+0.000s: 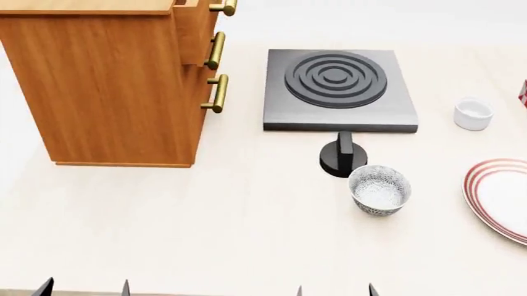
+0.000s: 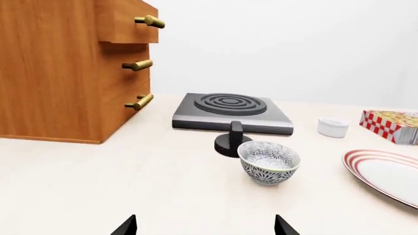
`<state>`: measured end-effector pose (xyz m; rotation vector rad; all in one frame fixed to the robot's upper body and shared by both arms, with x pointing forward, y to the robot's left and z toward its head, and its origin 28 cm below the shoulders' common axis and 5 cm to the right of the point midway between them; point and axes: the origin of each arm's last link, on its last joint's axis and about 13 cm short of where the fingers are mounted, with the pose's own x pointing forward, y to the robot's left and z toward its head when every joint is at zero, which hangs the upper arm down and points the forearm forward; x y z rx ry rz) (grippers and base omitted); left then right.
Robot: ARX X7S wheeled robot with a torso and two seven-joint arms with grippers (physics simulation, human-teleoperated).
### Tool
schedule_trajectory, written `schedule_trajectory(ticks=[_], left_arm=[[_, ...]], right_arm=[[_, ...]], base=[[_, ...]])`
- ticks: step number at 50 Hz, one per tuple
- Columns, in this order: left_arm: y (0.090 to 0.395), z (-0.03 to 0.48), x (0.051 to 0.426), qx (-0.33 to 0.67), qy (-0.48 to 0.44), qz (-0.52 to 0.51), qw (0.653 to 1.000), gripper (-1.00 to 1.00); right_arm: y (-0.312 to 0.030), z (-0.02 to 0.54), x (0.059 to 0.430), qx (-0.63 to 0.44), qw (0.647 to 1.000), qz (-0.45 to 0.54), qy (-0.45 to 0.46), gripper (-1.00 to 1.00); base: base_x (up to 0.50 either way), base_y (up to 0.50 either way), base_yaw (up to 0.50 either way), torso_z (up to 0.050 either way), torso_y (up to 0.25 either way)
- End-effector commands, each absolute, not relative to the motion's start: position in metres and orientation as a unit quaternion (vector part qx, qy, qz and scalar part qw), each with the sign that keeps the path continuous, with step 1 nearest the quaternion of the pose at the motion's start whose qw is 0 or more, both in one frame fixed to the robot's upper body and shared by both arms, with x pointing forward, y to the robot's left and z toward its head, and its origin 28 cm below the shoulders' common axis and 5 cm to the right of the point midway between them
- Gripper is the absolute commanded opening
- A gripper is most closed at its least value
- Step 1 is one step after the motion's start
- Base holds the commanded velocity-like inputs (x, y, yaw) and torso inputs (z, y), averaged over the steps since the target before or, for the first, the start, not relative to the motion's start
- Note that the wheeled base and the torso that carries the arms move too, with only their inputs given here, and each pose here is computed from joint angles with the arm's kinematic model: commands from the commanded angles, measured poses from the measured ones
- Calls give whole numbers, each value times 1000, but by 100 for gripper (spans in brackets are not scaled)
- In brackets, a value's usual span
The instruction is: Pick the akita bowl on the wooden cabinet and place it on the plate.
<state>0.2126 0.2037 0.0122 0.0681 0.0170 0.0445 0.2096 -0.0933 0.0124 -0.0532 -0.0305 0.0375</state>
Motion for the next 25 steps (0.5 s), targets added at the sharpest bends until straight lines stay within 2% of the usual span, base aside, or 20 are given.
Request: schedule_trajectory(ticks=[1, 17, 25], left_arm=[[203, 12, 213, 36, 9, 21, 999, 100], [204, 15, 213, 62, 39, 61, 995, 100], [206, 48, 207, 36, -20, 31, 999, 100]], right_arm=[[-94, 12, 210, -22, 1000, 17, -12, 100], [-90, 29, 211, -37, 999, 5, -32, 100], [-84, 53, 210, -46, 997, 19, -66, 100]], base=[[0, 0, 0, 0, 0], [0, 0, 0, 0, 0], [0, 0, 0, 0, 0]])
